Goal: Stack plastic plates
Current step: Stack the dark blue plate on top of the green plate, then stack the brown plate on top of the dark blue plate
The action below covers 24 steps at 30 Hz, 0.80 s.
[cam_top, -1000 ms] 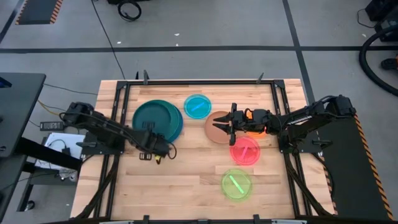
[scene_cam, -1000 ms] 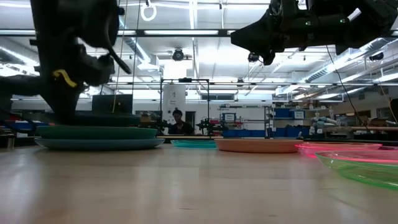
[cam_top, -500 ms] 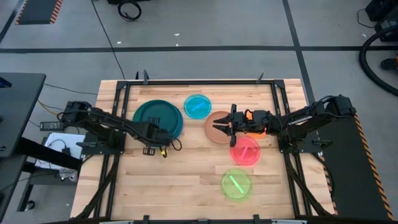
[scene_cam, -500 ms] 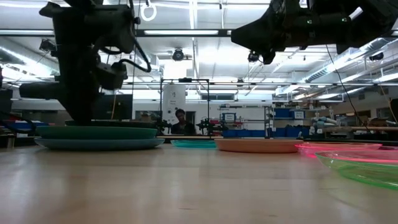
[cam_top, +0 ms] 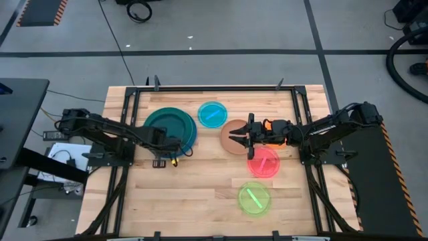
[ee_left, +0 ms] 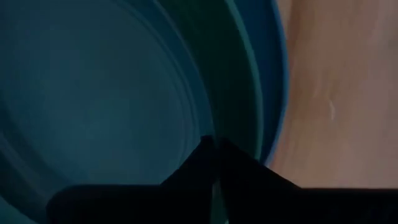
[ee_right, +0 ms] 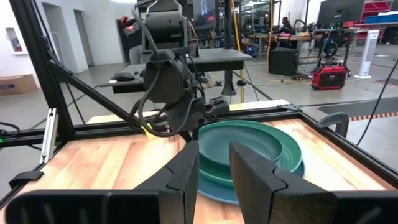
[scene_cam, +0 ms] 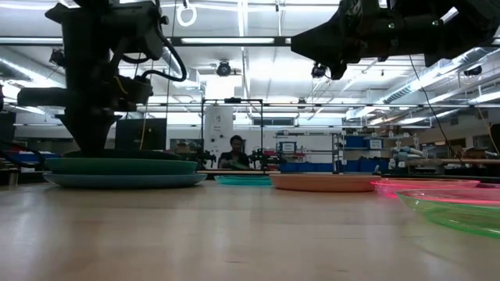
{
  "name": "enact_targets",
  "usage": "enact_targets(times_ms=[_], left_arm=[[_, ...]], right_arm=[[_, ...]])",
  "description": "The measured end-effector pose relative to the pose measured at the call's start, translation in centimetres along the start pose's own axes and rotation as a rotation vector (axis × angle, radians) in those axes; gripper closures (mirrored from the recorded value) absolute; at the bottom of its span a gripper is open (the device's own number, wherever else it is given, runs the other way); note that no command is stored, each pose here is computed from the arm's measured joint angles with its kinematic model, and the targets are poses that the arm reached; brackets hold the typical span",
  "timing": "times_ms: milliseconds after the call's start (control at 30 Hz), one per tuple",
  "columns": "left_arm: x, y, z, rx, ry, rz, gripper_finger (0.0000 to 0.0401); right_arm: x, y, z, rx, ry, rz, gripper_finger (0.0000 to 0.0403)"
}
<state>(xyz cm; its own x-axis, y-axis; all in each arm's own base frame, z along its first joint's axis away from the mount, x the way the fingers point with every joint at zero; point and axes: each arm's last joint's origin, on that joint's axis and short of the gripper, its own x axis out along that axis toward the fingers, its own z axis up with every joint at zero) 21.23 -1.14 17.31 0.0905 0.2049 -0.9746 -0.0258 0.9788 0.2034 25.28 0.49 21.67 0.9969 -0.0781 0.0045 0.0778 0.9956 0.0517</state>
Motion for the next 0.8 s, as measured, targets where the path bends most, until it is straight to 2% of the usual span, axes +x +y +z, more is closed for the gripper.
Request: enact_targets(times_ms=[267, 433, 600, 700, 800], left_arm=[[-0.7, -0.3, 0.1, -0.084, -0.011, 0.015, 0.0288], [-2.8, -0.5, 0.9, -0.070, -0.016, 0.013, 0.0249], [-5.8, -0.9, 3.3, -0.057, -0.185, -0.001, 0.0246], [-6.5, -1.8, 4.6, 0.013, -0.339, 0.044, 0.0249], [-7.2, -2.4, 5.7, 0.074, -0.481, 0.042, 0.0252]], right_arm=[[0.0, -0.1, 0.0, 0.001, -0.002, -0.045, 0.0302], [0.0, -0.2, 0.0, 0.001, -0.001, -0.053, 0.0302], [0.0, -0.2, -0.1, 0.008, 0.011, -0.054, 0.0302], [0.0, -0.2, -0.3, 0.020, 0.030, -0.055, 0.0302], [0.0, -0.2, -0.7, 0.029, 0.069, -0.063, 0.0302]])
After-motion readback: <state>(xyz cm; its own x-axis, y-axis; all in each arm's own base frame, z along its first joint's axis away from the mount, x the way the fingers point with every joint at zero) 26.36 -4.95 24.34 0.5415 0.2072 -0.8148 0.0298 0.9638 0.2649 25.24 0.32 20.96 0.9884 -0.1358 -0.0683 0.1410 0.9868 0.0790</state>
